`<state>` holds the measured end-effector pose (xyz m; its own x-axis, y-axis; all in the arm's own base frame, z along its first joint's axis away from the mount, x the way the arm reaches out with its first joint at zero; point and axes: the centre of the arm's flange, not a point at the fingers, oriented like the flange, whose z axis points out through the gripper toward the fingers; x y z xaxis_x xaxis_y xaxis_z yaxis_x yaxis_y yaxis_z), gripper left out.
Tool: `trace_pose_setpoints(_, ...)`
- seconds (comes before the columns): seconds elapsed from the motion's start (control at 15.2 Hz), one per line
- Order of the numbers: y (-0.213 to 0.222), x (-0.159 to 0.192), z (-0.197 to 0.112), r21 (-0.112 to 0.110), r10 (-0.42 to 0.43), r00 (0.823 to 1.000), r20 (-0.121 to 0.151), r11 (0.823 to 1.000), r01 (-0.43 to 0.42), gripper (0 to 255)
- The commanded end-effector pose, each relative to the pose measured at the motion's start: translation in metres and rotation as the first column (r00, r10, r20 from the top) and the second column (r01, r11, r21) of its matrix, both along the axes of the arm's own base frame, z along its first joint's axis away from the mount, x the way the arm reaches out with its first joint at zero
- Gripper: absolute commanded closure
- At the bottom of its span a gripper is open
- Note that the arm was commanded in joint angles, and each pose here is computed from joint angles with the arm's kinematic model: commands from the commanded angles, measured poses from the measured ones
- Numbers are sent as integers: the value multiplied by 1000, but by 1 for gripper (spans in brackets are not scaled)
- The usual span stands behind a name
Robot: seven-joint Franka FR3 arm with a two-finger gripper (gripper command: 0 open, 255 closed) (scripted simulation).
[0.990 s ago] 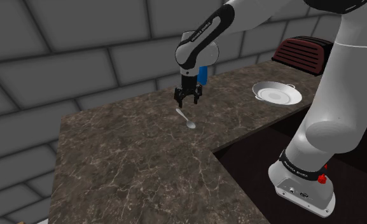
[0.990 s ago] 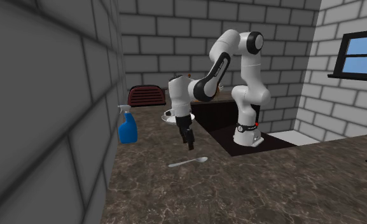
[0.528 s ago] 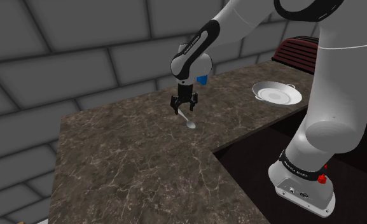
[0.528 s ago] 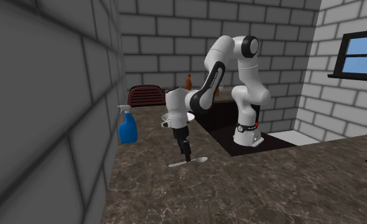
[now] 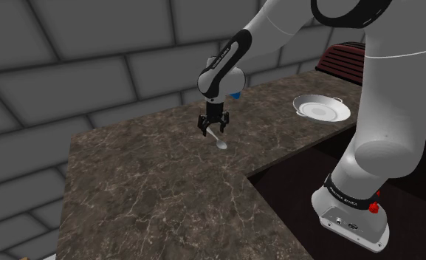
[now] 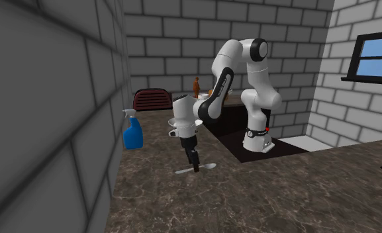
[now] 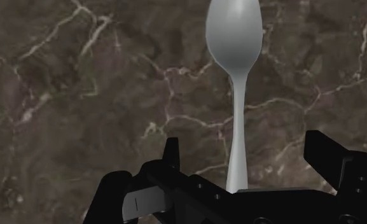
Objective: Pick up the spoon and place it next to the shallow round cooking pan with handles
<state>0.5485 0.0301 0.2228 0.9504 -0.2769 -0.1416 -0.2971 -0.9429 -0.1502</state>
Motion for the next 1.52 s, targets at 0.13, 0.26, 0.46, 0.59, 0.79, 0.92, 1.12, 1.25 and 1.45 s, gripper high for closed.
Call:
trace_pose_setpoints(0.13, 0, 0, 0, 0, 0, 1000, 0, 1000, 0, 0)
trace_pose_setpoints(0.26, 0, 0, 0, 0, 0, 1000, 0, 1000, 0, 255)
trace_pose_setpoints(0.46, 0, 1, 0, 0, 0, 1000, 0, 1000, 0, 255)
trace_pose_setpoints(0.59, -1, 1, 0, 0, 0, 1000, 0, 1000, 0, 255)
trace_pose_setpoints(0.79, 0, 0, 0, 0, 0, 1000, 0, 1000, 0, 255)
trace_pose_setpoints(0.92, 0, 0, 10, 0, 0, 1000, 0, 1000, 0, 255)
trace_pose_setpoints(1.12, 0, 0, 26, 0, 0, 1000, 0, 1000, 0, 255)
trace_pose_setpoints(1.25, 0, 0, 37, 0, 0, 1000, 0, 1000, 0, 255)
trace_pose_setpoints(1.45, 0, 0, 53, 0, 0, 1000, 0, 1000, 0, 255)
